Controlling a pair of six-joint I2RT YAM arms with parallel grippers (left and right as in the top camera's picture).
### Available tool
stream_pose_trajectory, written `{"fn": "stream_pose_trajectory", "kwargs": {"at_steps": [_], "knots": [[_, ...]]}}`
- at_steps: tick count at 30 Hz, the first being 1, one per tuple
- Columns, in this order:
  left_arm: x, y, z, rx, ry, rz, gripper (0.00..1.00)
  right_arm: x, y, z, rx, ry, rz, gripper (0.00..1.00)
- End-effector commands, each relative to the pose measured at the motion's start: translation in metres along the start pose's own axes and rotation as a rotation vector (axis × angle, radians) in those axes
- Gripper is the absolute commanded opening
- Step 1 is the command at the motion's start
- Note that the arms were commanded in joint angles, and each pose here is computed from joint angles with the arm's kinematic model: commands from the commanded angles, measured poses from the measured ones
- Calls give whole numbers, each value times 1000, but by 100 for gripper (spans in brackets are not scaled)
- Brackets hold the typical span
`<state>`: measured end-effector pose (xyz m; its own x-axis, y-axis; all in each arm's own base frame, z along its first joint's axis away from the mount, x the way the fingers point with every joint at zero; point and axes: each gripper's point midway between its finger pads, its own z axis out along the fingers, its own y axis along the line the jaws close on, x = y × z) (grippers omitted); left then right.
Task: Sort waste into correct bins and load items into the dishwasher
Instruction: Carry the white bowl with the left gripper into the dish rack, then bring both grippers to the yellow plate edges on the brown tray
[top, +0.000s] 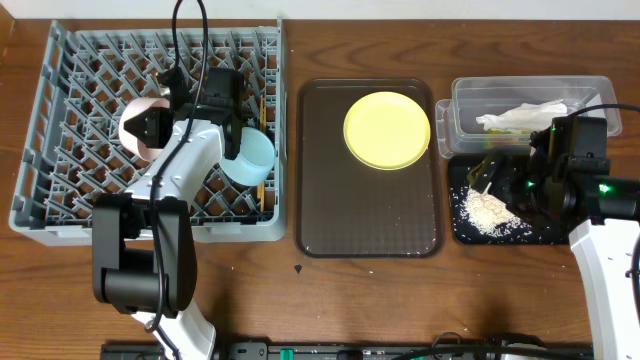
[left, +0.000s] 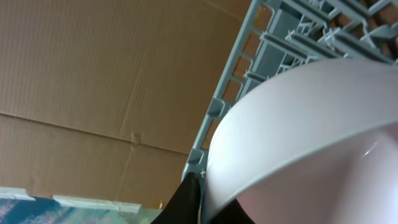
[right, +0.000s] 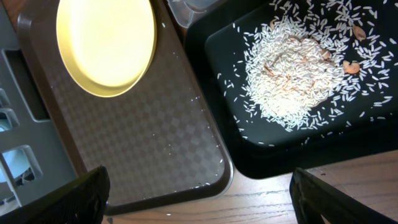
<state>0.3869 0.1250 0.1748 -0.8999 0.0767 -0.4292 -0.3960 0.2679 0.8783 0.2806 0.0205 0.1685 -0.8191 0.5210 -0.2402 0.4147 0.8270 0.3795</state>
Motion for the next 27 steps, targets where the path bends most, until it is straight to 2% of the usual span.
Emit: {"fn": "stream_pose_trajectory", "kwargs": {"at_steps": [1,2,4,8,16,22,27], "knots": [[7,-2,-1,-28,4,76,22,-1,2,-3,-3,-7,-16,91],[8,-3,-4,-26,1,94,35,-2,2,-3,-3,-7,-17,91],[8,-9,-13,1,-15,134,50,-2,3,-2,-4,-9,-18,90],[10,-29,-37,171,-35,142,52,-2,3,-2,-5,-10,-18,91],[2,-26,-108,610,-102,2,61,-1,3,-2,-3,-7,-17,91],[4,-17,-189,995,-202,-31,61,-2,2,-3,-3,-7,-17,91],[8,-23,-277,1359,-276,-37,61,-1,2,-2,-3,-7,-17,91]]}}
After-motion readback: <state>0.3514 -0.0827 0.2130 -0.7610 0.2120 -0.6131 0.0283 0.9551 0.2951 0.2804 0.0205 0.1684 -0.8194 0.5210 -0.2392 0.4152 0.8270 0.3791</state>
